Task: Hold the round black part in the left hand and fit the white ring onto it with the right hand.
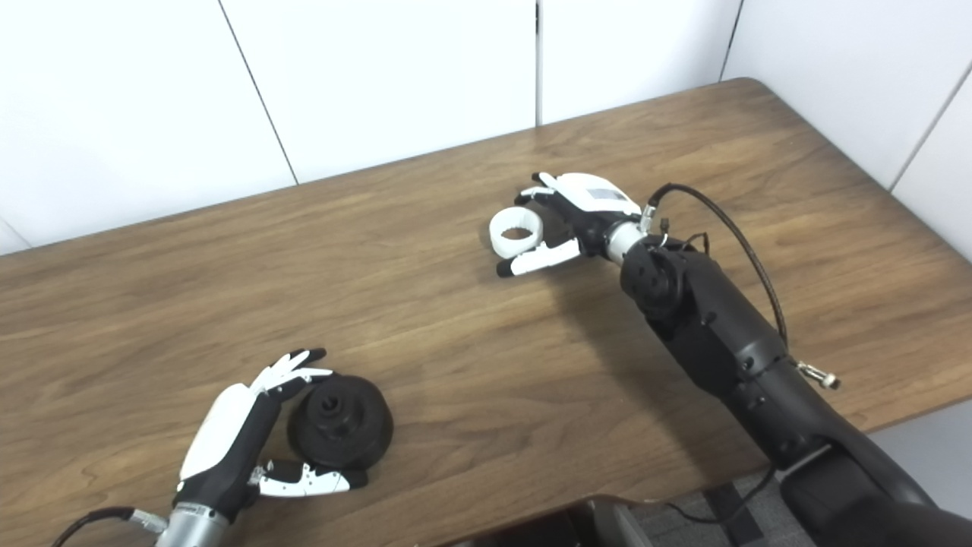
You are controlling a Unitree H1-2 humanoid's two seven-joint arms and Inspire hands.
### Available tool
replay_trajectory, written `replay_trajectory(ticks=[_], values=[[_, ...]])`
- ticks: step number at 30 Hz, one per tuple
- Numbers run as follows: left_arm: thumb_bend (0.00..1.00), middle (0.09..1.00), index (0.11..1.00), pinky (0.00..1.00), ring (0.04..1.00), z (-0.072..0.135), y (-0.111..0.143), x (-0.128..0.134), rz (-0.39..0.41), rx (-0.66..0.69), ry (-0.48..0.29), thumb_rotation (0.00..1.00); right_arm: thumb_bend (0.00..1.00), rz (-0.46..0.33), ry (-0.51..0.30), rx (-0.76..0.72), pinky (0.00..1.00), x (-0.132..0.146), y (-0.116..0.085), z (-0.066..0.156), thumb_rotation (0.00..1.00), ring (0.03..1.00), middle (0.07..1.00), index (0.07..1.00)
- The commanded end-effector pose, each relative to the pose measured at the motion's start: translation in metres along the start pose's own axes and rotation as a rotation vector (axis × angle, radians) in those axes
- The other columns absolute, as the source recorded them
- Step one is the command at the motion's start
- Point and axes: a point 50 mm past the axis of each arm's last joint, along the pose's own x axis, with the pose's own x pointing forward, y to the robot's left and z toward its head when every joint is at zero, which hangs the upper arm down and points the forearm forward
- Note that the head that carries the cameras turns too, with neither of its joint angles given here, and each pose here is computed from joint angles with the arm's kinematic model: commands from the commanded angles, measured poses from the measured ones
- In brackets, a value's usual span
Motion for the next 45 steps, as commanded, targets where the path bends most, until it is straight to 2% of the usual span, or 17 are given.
replay_trajectory(ticks=[1, 8, 16, 23, 30, 31, 32, 34, 39, 45], values=[[0.85, 0.924, 0.567, 0.98, 0.968, -0.001, 0.009, 0.001, 0.015, 0.029, 0.008, 0.24, 1.00, -0.078, -0.027, -0.025, 0.96, 0.000, -0.024, 0.005, 0.65, 1.000, 1.000, 0.837], [0.85, 0.925, 0.570, 0.98, 0.968, 0.000, 0.008, 0.001, 0.016, 0.029, 0.004, 0.24, 0.99, -0.156, -0.043, 0.006, 0.94, -0.003, -0.010, 0.008, 0.49, 0.978, 0.965, 0.752], [0.86, 0.920, 0.566, 0.98, 0.965, 0.001, 0.008, 0.000, 0.021, 0.020, 0.005, 0.23, 0.85, -0.288, -0.065, 0.033, 0.93, -0.003, 0.009, 0.012, 0.34, 0.927, 0.897, 0.646], [0.86, 0.920, 0.565, 0.98, 0.966, 0.000, 0.007, 0.001, 0.020, 0.021, 0.005, 0.24, 0.78, -0.403, -0.041, 0.077, 0.94, -0.004, 0.027, 0.017, 0.28, 0.907, 0.860, 0.594], [0.85, 0.924, 0.567, 0.98, 0.968, 0.002, 0.007, 0.002, 0.020, 0.018, 0.006, 0.25, 0.79, -0.444, 0.015, 0.170, 0.95, -0.005, 0.052, 0.024, 0.24, 0.908, 0.846, 0.581], [0.85, 0.924, 0.566, 0.98, 0.968, 0.003, 0.007, 0.002, 0.021, 0.019, 0.006, 0.25, 0.63, -0.448, 0.017, 0.178, 0.95, -0.006, 0.055, 0.024, 0.19, 0.909, 0.847, 0.529], [0.85, 0.924, 0.565, 0.98, 0.968, 0.003, 0.007, 0.002, 0.021, 0.020, 0.006, 0.25, 0.58, -0.453, 0.018, 0.185, 0.95, -0.007, 0.058, 0.025, 0.17, 0.908, 0.846, 0.511], [0.85, 0.924, 0.565, 0.98, 0.968, 0.002, 0.007, 0.002, 0.022, 0.019, 0.006, 0.25, 0.53, -0.476, 0.019, 0.205, 0.95, -0.008, 0.064, 0.027, 0.15, 0.899, 0.836, 0.494], [0.85, 0.925, 0.566, 0.99, 0.969, 0.002, 0.007, 0.003, 0.023, 0.019, 0.007, 0.25, 0.52, -0.519, 0.013, 0.248, 0.96, -0.011, 0.071, 0.027, 0.14, 0.884, 0.805, 0.485], [0.85, 0.927, 0.568, 1.00, 0.972, 0.003, 0.007, 0.004, 0.023, 0.018, 0.011, 0.26, 0.51, -0.540, -0.005, 0.262, 0.97, -0.016, 0.069, 0.029, 0.14, 0.885, 0.798, 0.484]])
